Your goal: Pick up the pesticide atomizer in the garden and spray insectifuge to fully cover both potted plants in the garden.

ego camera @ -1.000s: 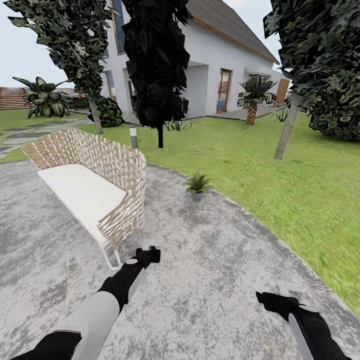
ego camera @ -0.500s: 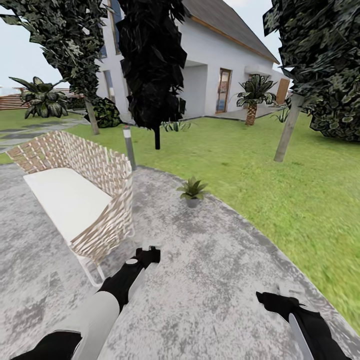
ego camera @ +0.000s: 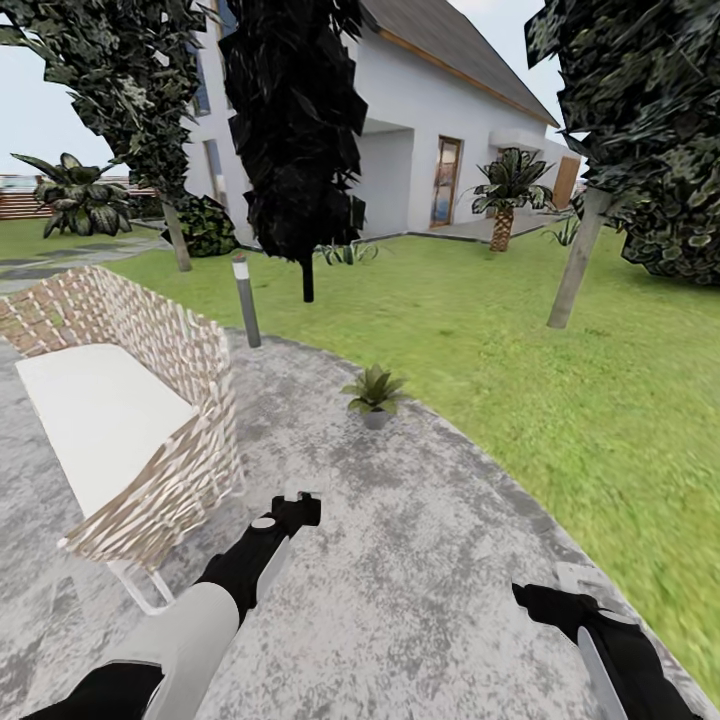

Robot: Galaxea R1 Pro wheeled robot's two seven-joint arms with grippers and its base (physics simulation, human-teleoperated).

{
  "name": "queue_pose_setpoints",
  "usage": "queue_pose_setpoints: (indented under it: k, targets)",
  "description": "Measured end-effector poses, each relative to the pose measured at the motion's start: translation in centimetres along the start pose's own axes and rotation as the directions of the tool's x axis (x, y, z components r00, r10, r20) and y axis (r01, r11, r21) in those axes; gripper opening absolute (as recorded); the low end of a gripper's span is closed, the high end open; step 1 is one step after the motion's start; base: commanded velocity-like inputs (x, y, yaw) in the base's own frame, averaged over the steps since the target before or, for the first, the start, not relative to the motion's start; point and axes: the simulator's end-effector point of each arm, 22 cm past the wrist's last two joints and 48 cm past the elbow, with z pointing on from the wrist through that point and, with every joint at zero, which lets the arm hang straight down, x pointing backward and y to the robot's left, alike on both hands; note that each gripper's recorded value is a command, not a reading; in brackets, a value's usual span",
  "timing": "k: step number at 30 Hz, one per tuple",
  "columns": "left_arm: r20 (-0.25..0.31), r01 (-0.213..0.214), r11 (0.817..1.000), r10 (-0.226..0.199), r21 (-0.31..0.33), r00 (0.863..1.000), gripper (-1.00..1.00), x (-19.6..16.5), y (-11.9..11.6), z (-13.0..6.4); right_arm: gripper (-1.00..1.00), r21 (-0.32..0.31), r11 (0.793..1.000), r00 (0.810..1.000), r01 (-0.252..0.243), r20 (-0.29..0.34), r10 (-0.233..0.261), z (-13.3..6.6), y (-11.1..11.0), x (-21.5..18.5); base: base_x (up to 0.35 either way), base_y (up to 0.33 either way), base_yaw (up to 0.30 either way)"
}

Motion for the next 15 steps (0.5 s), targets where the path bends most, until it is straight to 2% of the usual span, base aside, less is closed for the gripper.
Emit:
queue_pose_setpoints:
  k: [5,15]
  targets:
    - [0.000,0.000,1.000,0.000,0.000,1.000,-1.00,0.00,0.00,0.00,1.00,0.000,1.000,1.000,0.000,0.000,0.000,0.00,0.03,0.00,0.309,-0.190,0.070]
    - [0.000,0.000,1.000,0.000,0.001,1.000,-1.00,0.02,-0.09,0.00,1.00,-0.001,1.000,1.000,0.000,0.000,0.000,0.00,0.04,0.00,0.303,-0.213,0.134]
